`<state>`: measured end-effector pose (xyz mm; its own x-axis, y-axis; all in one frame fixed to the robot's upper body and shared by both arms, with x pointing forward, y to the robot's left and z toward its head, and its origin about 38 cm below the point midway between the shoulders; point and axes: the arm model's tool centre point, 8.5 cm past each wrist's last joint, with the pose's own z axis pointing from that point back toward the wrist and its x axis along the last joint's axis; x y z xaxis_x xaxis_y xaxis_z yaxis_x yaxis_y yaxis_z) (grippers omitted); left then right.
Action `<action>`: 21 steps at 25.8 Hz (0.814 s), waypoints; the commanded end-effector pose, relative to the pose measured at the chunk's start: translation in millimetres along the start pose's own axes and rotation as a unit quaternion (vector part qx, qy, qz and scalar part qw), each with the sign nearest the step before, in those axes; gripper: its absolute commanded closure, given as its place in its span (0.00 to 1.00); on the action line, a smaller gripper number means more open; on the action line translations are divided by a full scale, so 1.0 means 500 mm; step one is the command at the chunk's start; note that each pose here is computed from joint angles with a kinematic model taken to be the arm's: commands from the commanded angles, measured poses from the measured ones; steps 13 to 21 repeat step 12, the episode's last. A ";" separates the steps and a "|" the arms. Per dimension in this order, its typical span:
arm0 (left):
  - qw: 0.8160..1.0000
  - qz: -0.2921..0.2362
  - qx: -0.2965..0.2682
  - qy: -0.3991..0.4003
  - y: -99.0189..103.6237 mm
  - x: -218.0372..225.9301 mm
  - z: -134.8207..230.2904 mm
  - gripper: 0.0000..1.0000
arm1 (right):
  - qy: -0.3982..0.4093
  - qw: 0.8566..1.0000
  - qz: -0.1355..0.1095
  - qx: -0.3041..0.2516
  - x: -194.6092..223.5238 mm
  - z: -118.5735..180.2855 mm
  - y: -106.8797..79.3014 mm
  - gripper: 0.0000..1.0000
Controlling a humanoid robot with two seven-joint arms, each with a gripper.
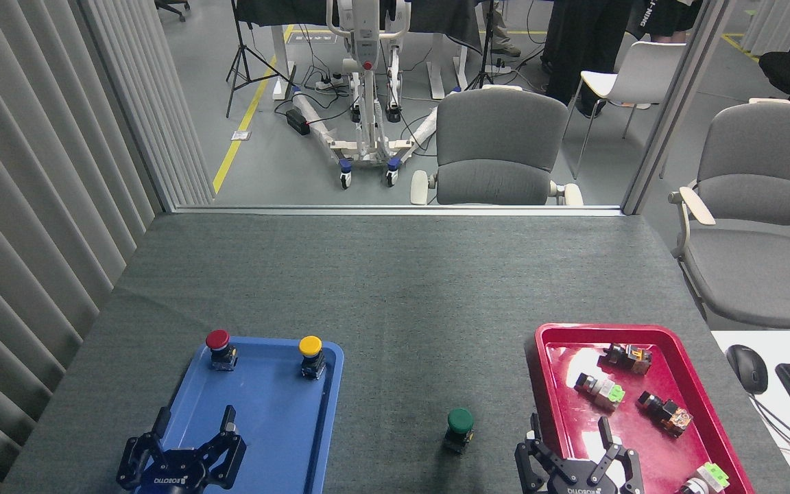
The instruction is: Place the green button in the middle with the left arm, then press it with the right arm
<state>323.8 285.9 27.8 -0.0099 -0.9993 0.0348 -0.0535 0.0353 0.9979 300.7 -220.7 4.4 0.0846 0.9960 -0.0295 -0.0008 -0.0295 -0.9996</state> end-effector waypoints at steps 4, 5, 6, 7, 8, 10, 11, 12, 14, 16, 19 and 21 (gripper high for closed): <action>1.000 0.000 0.000 0.000 0.000 0.000 0.000 0.01 | -0.039 0.999 0.009 -0.011 -0.010 -0.004 -0.013 0.01; 1.000 0.000 -0.001 0.000 -0.002 0.000 0.001 0.01 | -0.048 0.999 0.016 -0.012 -0.019 -0.006 -0.014 0.01; 1.000 0.000 -0.001 0.001 -0.002 -0.001 0.001 0.01 | -0.055 0.998 0.021 -0.012 -0.027 -0.006 -0.013 0.01; 1.000 0.000 -0.002 0.001 -0.003 -0.001 0.002 0.01 | -0.057 0.998 0.024 -0.012 -0.031 -0.006 -0.013 0.01; 1.000 0.000 -0.004 0.002 -0.006 -0.002 0.002 0.01 | -0.057 0.998 0.024 -0.012 -0.031 -0.006 -0.013 0.01; 1.000 0.001 -0.004 0.001 -0.006 -0.001 0.001 0.01 | -0.052 0.998 0.024 -0.012 -0.033 -0.007 -0.013 0.01; 1.000 0.001 -0.005 0.001 -0.007 -0.001 0.002 0.01 | -0.052 0.998 0.024 -0.012 -0.033 -0.006 -0.013 0.01; 1.000 0.001 -0.005 0.002 -0.007 -0.003 0.002 0.01 | -0.052 0.998 0.024 -0.014 -0.033 -0.008 -0.014 0.01; 1.000 0.001 -0.005 0.002 -0.007 -0.003 0.002 0.01 | -0.052 0.998 0.024 -0.014 -0.033 -0.008 -0.014 0.01; 1.000 0.001 -0.005 0.002 -0.007 -0.003 0.002 0.01 | -0.052 0.998 0.024 -0.014 -0.033 -0.008 -0.014 0.01; 1.000 0.001 -0.005 0.002 -0.007 -0.003 0.002 0.01 | -0.052 0.998 0.024 -0.014 -0.033 -0.008 -0.014 0.01; 1.000 0.001 -0.005 0.002 -0.007 -0.003 0.002 0.01 | -0.052 0.998 0.024 -0.014 -0.033 -0.008 -0.014 0.01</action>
